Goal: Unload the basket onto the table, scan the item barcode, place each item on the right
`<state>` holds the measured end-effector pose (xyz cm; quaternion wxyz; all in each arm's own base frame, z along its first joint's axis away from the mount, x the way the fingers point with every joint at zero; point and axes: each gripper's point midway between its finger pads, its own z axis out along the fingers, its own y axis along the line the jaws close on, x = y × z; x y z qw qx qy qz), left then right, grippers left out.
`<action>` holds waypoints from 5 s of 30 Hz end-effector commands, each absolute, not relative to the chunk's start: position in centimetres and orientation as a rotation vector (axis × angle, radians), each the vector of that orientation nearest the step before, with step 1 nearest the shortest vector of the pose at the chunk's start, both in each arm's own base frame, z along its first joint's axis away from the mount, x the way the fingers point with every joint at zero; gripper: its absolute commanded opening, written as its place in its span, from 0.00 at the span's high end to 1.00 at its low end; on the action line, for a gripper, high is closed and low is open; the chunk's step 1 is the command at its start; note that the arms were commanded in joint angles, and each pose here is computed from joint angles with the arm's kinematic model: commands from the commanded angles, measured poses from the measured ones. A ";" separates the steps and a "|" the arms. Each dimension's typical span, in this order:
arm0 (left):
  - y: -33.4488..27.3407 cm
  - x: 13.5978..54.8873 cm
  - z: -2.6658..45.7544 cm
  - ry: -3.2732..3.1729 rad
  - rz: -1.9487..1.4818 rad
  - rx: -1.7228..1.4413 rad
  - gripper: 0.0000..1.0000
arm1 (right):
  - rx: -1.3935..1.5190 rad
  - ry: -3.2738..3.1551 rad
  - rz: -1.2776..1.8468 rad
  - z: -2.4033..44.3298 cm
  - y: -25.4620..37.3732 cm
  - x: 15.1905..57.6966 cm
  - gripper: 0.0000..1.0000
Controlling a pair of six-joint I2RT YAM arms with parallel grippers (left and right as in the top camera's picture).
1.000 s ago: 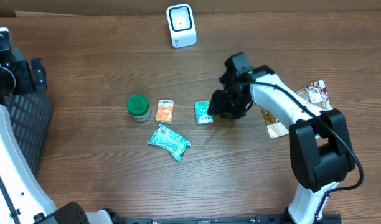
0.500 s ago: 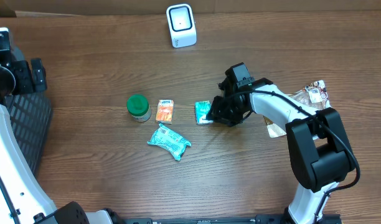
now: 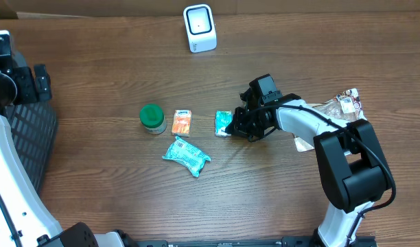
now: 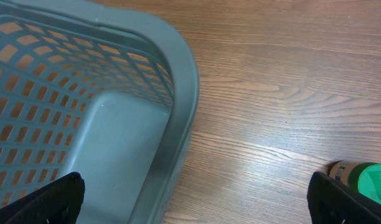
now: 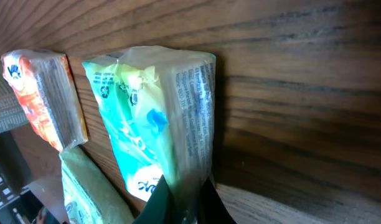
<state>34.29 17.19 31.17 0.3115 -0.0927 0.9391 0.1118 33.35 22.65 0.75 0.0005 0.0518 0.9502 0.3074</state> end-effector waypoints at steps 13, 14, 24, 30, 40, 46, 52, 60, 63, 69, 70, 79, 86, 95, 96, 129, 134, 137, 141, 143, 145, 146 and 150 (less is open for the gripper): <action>17.4 34.4 31.2 2.480 0.307 -0.222 0.00 | -0.305 2.331 2.034 20.5 24.1 31.1 0.96; 17.4 34.4 31.2 2.481 0.307 -0.222 0.00 | -0.320 2.302 2.080 21.2 24.0 31.0 0.96; 17.4 34.4 31.2 2.480 0.307 -0.222 0.00 | -0.281 2.292 2.322 25.1 23.8 31.0 0.96; 17.4 34.4 31.2 2.481 0.307 -0.222 0.00 | -0.190 2.355 2.355 26.5 24.0 31.7 0.96; 17.4 34.4 31.2 2.480 0.307 -0.222 0.00 | -0.227 2.336 2.339 27.4 24.0 32.0 0.96; 17.4 34.4 31.2 2.480 0.307 -0.222 0.00 | -0.354 2.259 2.288 27.7 24.2 31.9 0.96; 17.4 34.4 31.2 2.481 0.307 -0.222 0.00 | -0.481 2.189 2.228 26.9 25.8 31.3 0.96; 17.4 34.4 31.2 2.480 0.307 -0.222 0.00 | -0.271 2.381 1.983 20.7 27.2 31.6 0.96; 17.4 34.4 31.2 2.481 0.307 -0.222 0.01 | -0.141 2.543 1.746 16.8 26.5 32.0 0.96; 17.4 34.4 31.2 2.480 0.307 -0.222 0.01 | 0.002 2.777 1.323 12.2 24.1 31.9 0.96; 17.4 34.4 31.2 2.480 0.307 -0.222 0.00 | 0.004 2.804 1.259 12.2 23.7 32.0 0.96; 17.4 34.4 31.2 2.480 0.307 -0.222 0.00 | -0.035 2.666 0.444 21.8 20.7 37.7 0.96; 17.4 34.4 31.2 2.480 0.307 -0.222 0.00 | -0.073 2.210 0.115 31.3 21.2 43.3 0.96; 17.4 34.4 31.2 2.480 0.307 -0.222 0.01 | -0.176 1.928 -0.246 29.8 23.0 52.3 0.96; 17.4 34.4 31.2 2.481 0.307 -0.222 0.00 | -0.190 1.917 -0.293 29.2 23.2 53.2 0.96; 17.4 34.4 31.2 2.481 0.307 -0.222 0.00 | -0.833 1.736 -0.618 14.9 28.2 63.8 0.96; 17.4 34.4 31.2 2.480 0.307 -0.222 0.00 | -0.835 1.733 -0.615 14.9 28.4 63.7 0.96; 17.4 34.4 31.2 2.480 0.307 -0.222 0.00 | -0.829 1.735 -0.610 14.9 28.4 63.7 0.96; 17.4 34.4 31.2 2.480 0.307 -0.222 0.00 | -0.792 1.756 -0.569 15.3 28.4 63.5 0.96; 17.4 34.4 31.2 2.480 0.307 -0.222 0.01 | -0.786 1.790 -0.516 15.8 28.6 62.9 0.96; 17.4 34.4 31.2 2.480 0.307 -0.222 0.00 | -0.778 1.823 -0.433 16.7 29.0 62.1 0.96; 17.4 34.4 31.2 2.481 0.307 -0.222 0.00 | -0.767 1.837 -0.383 17.6 29.2 61.6 0.96; 17.4 34.4 31.2 2.480 0.307 -0.222 0.00 | -0.678 1.867 -0.254 22.1 29.0 59.9 0.96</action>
